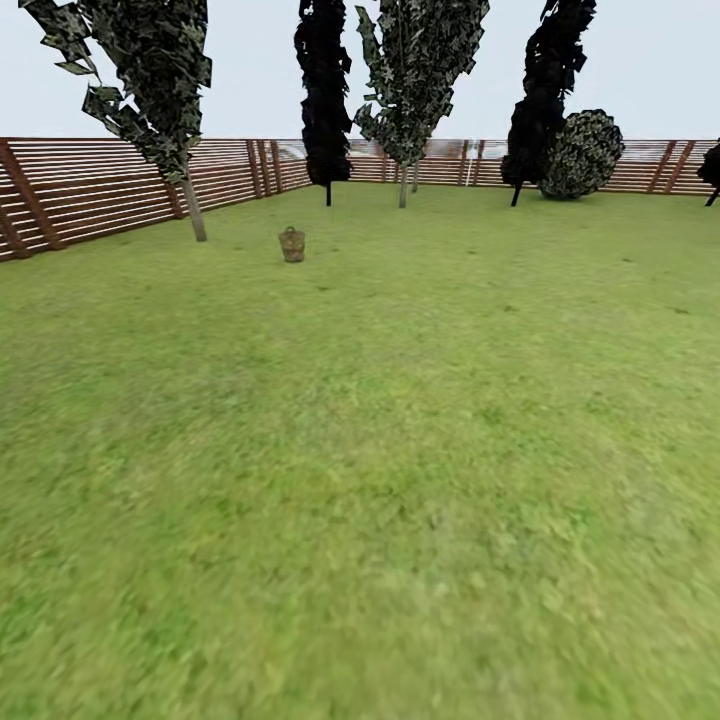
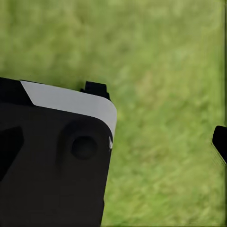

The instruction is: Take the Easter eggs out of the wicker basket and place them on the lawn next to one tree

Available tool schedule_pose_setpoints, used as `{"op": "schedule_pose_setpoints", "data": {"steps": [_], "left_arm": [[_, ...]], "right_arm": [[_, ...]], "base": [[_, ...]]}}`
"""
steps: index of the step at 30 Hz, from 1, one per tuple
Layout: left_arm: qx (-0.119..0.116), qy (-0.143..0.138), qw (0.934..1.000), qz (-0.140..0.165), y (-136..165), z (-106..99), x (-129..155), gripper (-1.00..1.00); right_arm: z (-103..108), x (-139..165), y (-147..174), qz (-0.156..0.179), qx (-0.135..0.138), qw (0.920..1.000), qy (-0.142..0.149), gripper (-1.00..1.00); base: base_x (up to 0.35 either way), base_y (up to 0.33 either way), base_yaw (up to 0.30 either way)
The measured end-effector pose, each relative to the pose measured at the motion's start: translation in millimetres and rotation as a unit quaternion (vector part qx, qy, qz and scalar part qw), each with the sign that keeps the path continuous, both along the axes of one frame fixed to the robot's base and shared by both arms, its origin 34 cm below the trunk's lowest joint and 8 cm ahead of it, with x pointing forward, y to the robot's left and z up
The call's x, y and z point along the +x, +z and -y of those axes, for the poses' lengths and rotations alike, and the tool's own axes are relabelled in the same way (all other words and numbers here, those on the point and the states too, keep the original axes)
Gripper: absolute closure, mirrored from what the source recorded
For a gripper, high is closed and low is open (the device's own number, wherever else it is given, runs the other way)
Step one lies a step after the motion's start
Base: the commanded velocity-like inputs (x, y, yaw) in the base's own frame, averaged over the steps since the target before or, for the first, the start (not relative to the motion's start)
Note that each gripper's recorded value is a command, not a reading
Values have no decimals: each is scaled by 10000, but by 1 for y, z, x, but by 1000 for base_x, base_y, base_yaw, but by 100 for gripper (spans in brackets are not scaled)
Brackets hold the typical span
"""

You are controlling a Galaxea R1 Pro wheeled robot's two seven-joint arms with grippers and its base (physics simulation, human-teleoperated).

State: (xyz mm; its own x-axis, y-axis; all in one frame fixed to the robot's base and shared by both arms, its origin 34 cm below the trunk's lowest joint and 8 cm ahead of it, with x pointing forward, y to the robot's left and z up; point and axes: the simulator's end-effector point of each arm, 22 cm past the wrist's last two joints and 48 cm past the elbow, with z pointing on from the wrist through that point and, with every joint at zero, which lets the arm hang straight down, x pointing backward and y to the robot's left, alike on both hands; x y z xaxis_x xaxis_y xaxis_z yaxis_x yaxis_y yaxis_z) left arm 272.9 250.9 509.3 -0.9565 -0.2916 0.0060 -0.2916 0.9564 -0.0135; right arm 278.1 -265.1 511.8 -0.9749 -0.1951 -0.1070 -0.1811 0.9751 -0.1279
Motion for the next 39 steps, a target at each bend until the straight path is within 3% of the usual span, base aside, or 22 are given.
{"op": "schedule_pose_setpoints", "data": {"steps": [39], "left_arm": [[30,7,10000,-9,0,-4,-1,-100]], "right_arm": [[2,1,0,10,-10,10000,11,-100]], "base": [[324,-93,0]]}}
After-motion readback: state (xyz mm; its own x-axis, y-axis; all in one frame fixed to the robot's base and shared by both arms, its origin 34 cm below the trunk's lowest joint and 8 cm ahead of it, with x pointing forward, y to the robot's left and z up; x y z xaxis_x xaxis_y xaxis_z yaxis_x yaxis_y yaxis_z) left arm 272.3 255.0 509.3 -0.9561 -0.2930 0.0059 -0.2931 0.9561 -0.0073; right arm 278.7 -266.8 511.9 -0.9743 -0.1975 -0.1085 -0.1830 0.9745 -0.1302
